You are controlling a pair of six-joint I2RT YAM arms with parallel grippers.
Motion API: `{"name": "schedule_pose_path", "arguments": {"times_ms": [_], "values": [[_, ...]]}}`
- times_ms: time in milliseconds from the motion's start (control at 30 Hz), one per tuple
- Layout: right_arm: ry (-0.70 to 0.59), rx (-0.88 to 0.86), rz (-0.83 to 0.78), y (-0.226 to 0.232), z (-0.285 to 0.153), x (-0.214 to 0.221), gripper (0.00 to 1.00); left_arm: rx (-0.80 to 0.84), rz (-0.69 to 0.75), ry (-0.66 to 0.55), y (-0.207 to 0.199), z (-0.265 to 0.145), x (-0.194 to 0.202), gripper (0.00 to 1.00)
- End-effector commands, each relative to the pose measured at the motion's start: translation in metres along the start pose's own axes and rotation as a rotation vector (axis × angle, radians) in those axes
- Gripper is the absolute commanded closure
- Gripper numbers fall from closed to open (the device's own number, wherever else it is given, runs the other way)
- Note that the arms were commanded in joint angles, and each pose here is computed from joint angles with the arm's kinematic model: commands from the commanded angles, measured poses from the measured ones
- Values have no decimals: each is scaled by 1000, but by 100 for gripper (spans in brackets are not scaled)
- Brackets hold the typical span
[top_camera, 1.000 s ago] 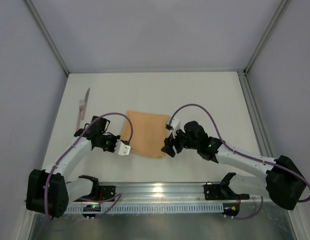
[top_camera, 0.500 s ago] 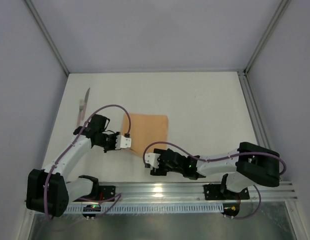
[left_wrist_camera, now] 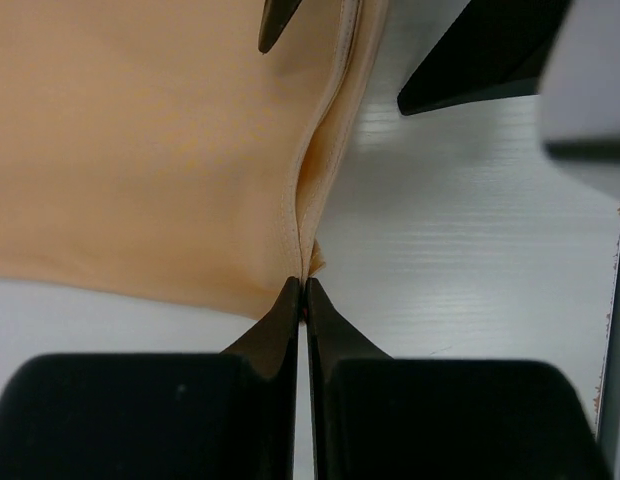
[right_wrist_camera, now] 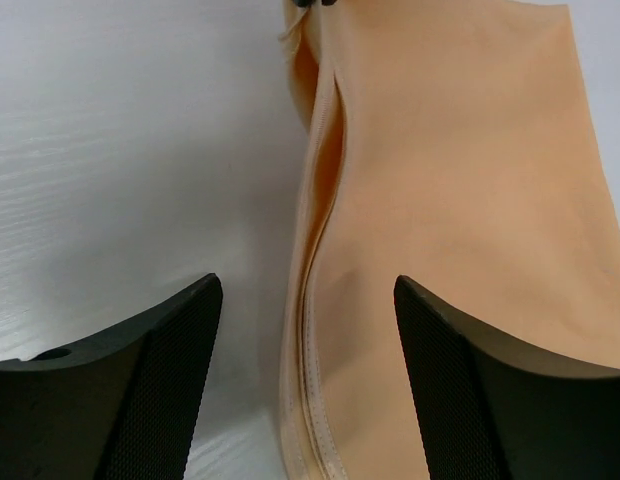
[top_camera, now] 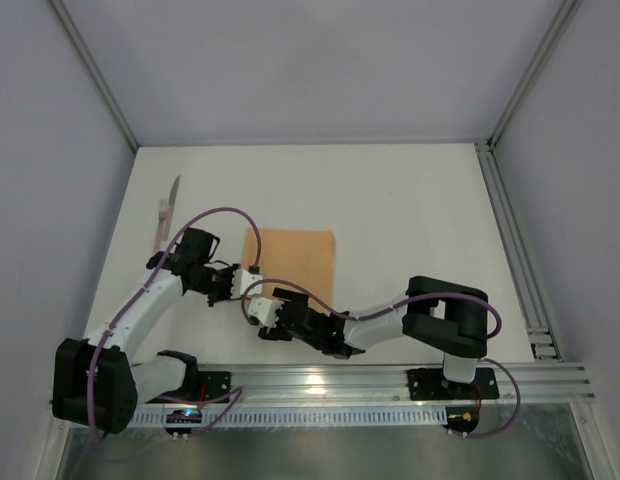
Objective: Fold the napkin into a case and place the utensils inside
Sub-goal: Fold the lower triangle-folded napkin at the center of the board.
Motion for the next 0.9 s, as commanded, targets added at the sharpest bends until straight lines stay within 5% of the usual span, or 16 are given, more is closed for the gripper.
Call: {"name": "schedule_pose_path", "arguments": {"times_ms": [0, 467, 867], "values": [[33, 89, 55, -4, 6, -1, 26, 4, -3, -43, 1, -4, -11, 100], [294, 129, 112, 1, -46, 82, 28, 28, -1, -47, -2, -6, -13, 100], [313, 102, 195, -7, -59, 96, 65, 35, -28, -46, -4, -6, -13, 100]]}}
Point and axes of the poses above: each gripper's point midway between its finger pads, its own z axis out along the fingers, its own y axis along the line the jaws close on, x = y × z, the point moved 6 cm from there along -z, back along the fingers
